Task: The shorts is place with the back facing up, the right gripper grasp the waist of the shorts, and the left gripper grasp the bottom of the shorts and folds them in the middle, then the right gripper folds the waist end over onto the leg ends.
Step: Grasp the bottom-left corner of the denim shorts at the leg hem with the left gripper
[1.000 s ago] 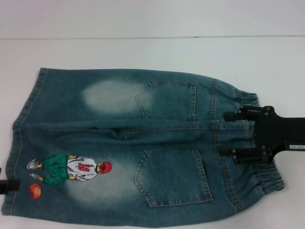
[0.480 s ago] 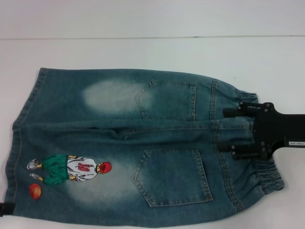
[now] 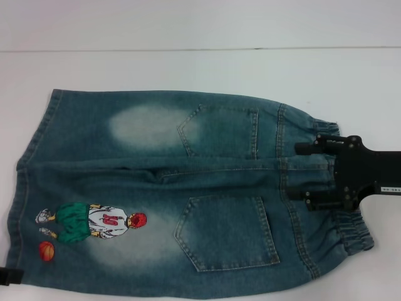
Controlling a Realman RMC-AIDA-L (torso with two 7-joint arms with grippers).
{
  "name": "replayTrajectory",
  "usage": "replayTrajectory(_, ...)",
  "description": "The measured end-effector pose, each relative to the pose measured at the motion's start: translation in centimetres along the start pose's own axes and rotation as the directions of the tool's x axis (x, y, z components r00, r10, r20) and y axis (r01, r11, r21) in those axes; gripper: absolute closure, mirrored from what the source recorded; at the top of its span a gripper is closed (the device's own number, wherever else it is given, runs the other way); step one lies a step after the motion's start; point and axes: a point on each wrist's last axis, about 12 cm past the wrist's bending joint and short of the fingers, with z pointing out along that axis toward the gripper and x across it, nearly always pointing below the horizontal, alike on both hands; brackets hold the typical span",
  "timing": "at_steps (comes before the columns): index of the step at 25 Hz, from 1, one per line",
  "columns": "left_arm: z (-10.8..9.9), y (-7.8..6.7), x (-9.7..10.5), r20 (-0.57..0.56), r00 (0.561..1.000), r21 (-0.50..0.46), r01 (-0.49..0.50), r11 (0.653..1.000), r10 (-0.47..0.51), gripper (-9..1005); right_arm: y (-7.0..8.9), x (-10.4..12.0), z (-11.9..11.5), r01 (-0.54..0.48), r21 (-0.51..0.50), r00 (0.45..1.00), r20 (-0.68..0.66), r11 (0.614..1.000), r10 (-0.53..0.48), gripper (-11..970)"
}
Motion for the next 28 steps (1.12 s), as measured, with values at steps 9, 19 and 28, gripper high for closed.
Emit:
replayTrajectory(9,1.1,0.0,-0.3,-0.018,1.0,0.017,0.005,1.0,-0.004,174,0.0,0.1,-0.2,-0.003,0.004,1.0,0.001,1.0,0.003,98)
replayTrajectory(19,1.5,-0.1,-0.5,-0.04,0.999,0.022,-0.002,1.0,0.003,174,0.0,0.1,-0.2,-0.004,0.007,1.0,-0.002,1.0,0.004,98)
replayTrajectory(28,2.3,-0.5,-1.4,-0.058,0.998,0.082,0.001,0.997,0.004,329,0.0,0.2,-0.2,-0.007,0.007,1.0,0.001,1.0,0.007,99)
